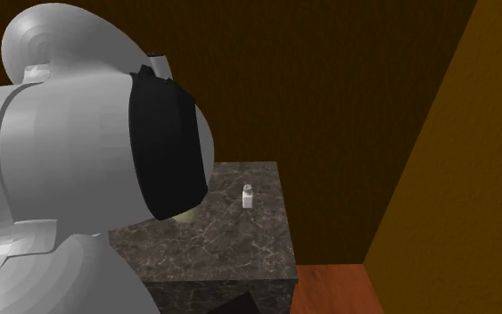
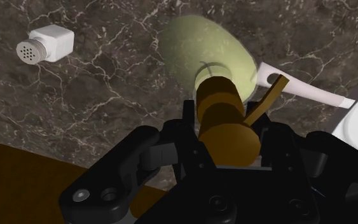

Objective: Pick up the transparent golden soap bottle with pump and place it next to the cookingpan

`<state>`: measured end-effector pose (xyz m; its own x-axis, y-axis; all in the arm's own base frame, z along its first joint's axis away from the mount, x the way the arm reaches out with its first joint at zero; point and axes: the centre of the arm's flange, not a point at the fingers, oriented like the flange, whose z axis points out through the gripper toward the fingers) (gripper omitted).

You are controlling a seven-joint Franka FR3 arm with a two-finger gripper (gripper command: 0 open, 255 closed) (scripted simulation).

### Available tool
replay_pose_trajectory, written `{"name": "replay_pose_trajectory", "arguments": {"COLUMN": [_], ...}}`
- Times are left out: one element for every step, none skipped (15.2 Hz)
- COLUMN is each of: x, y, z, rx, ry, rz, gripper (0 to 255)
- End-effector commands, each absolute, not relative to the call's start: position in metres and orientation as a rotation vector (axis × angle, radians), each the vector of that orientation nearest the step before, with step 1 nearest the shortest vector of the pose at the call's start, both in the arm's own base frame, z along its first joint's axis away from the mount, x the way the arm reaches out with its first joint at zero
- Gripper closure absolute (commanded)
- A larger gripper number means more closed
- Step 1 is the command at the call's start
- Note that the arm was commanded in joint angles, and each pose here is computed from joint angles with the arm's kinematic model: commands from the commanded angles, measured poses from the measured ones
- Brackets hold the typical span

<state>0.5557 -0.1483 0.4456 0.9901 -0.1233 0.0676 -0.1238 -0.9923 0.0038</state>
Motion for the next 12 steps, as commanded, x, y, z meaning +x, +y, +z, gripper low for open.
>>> {"name": "replay_pose_trajectory", "arguments": {"x": [0.5550,0.5551,0.5551,0.5551,0.5551,0.5551,0.5551,0.5551,0.5551,0.5551,0.5551,0.5551], "y": [-0.1470,-0.1470,-0.1470,-0.1470,-0.1470,-0.1470,-0.1470,-0.1470,-0.1470,-0.1470,-0.1470,-0.1471], "z": [0.4382,0.4382,0.4382,0.4382,0.4382,0.4382,0.4382,0.4382,0.4381,0.4381,0.4381,0.4381], "rx": [3.126,3.126,3.126,3.126,3.126,3.126,3.126,3.126,3.126,3.126,3.126,3.126], "ry": [-0.194,-0.194,-0.194,-0.194,-0.194,-0.194,-0.194,-0.194,-0.194,-0.194,-0.194,-0.194], "rz": [0.107,0.107,0.107,0.107,0.107,0.107,0.107,0.107,0.107,0.107,0.107,0.107], "gripper": [255,255,255,255,255,255,255,255,0,0,0,0]}}
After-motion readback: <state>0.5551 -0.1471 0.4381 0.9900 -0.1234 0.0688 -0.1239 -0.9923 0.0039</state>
